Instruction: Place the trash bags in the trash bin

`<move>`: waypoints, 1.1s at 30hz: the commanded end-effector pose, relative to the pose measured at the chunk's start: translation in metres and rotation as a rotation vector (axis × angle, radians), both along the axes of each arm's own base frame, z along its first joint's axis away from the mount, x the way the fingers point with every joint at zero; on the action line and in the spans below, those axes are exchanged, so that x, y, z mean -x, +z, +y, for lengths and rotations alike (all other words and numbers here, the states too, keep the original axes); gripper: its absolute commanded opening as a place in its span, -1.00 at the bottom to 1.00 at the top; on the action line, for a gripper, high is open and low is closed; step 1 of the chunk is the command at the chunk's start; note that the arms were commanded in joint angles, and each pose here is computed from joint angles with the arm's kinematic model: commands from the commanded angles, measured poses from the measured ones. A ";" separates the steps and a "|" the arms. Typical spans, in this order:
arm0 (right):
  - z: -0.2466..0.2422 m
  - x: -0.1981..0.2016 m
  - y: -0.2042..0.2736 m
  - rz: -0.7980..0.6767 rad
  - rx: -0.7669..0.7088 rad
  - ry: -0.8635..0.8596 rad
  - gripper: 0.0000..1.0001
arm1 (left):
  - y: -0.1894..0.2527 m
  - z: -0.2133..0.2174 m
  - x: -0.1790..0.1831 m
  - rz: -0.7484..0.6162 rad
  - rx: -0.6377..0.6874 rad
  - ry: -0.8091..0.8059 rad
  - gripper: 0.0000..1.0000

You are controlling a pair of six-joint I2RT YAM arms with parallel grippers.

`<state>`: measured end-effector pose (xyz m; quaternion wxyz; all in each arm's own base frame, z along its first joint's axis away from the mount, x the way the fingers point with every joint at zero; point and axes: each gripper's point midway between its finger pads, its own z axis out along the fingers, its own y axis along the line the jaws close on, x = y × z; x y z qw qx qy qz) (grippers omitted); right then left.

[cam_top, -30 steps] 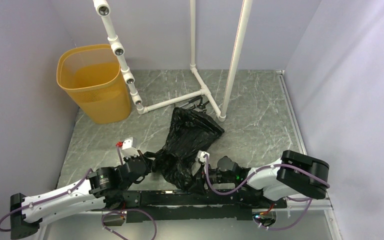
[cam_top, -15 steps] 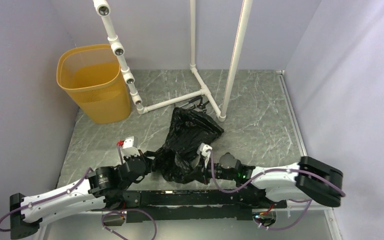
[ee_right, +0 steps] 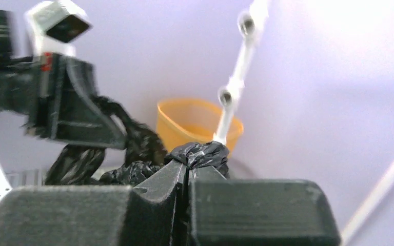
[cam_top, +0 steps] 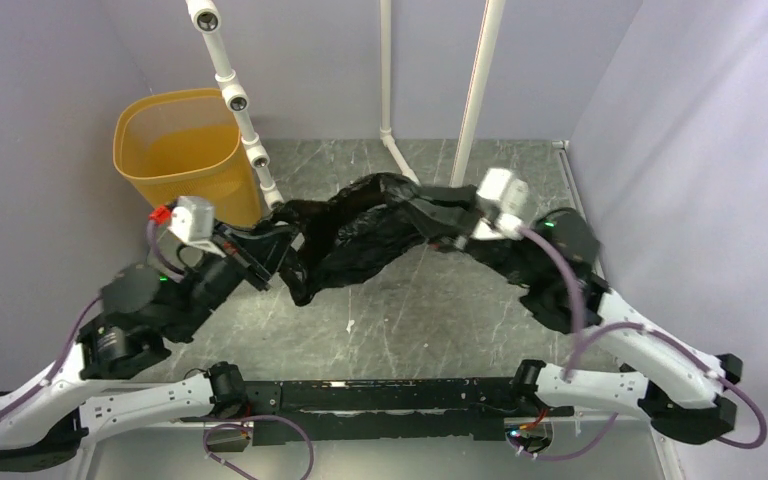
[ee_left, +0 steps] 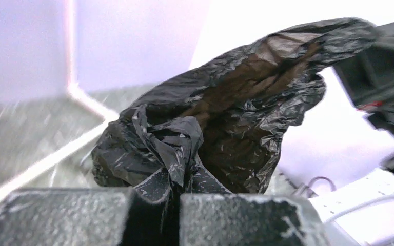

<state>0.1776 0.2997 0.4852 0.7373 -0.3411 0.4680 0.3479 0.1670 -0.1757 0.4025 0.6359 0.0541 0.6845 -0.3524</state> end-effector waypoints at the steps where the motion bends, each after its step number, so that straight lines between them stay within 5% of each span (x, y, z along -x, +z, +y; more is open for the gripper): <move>1: 0.011 0.060 -0.020 -0.253 0.157 0.295 -0.91 | 0.063 -0.035 0.045 -0.397 -0.066 -0.341 -0.95; 6: -0.003 -0.029 -0.271 0.364 0.485 -0.115 -1.00 | -0.109 -0.075 0.035 -0.050 -0.234 -0.407 -0.95; 9: -0.017 -0.027 -0.294 0.458 0.420 -0.149 -1.00 | -0.191 -0.079 0.037 0.186 -0.271 -0.384 -0.95; 13: -0.034 -0.049 -0.227 0.348 0.330 -0.256 -1.00 | -0.155 -0.068 0.023 0.086 -0.213 -0.301 -0.95; 19: -0.037 -0.090 -0.046 0.108 0.268 -0.275 -1.00 | 0.043 -0.048 0.013 -0.366 -0.147 -0.217 -0.95; 22: -0.038 -0.036 0.065 -0.109 0.083 -0.085 -1.00 | 0.116 -0.061 0.047 -0.583 -0.097 -0.388 -0.95; 24: -0.043 0.009 0.077 -0.246 -0.034 0.067 -1.00 | 0.112 -0.073 0.065 -0.622 -0.091 -0.503 -0.95; 26: -0.035 0.007 0.013 -0.180 -0.011 0.102 -1.00 | 0.065 -0.090 0.063 -0.527 -0.138 -0.562 -0.95; 29: -0.031 -0.048 -0.209 0.357 0.242 -0.101 -1.00 | -0.094 -0.107 0.032 -0.069 -0.289 -0.481 -0.95; 31: -0.050 -0.048 -0.318 0.643 0.307 -0.221 -1.00 | -0.200 -0.107 0.035 0.202 -0.324 -0.447 -0.95; 33: -0.059 -0.041 -0.349 0.745 0.279 -0.253 -1.00 | -0.260 -0.102 0.042 0.348 -0.299 -0.421 -0.95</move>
